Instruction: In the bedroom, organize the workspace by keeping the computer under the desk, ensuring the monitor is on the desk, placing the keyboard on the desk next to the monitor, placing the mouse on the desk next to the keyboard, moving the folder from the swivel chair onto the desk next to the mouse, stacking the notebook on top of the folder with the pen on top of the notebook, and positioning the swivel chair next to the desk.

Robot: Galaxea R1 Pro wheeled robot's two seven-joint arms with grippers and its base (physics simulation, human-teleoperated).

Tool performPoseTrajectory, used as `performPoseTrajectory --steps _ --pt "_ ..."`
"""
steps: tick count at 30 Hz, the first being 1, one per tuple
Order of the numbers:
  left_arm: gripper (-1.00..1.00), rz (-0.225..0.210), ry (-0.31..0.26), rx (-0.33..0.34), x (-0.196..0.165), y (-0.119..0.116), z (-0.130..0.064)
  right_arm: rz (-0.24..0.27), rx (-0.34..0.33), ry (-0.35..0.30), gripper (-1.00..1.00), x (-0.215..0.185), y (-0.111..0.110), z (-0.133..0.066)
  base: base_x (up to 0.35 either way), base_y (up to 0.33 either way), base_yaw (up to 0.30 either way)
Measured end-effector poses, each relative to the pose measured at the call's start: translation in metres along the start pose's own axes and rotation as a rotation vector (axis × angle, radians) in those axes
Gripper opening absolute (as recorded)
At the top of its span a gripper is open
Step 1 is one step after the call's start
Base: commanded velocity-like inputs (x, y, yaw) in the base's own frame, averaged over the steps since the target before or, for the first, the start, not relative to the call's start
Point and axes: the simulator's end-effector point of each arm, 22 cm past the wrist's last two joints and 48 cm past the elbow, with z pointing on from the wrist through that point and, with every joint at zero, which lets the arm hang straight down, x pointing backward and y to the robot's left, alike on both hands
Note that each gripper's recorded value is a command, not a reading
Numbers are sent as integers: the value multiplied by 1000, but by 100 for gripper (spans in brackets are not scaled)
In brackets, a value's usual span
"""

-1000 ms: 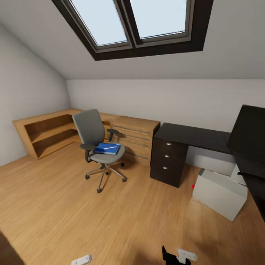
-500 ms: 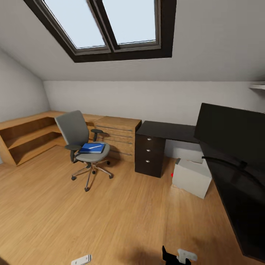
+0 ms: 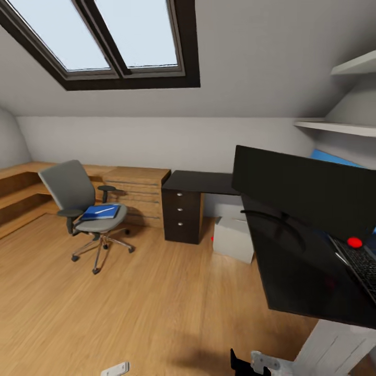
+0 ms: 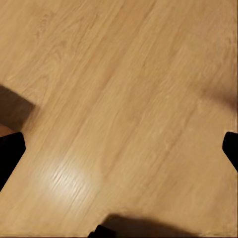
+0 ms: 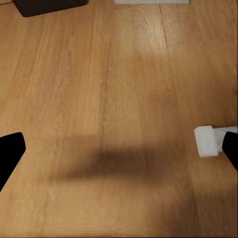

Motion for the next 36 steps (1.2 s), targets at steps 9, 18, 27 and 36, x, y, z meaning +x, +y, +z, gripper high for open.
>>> performPoseTrajectory --steps 9,18,27,36 --pt "100 18 33 -11 9 6 -12 2 2 1 100 -11 2 -9 -236 -241 -298" --pt "100 21 39 -13 5 9 -23 2 3 4 100 -20 5 -17 -234 -243 -260" --pt "100 24 50 -16 3 11 -33 5 7 15 100 -25 7 -25 -234 -243 -50" --pt "100 28 62 -19 2 14 -43 7 11 27 100 -28 8 -33 -235 -243 -4"
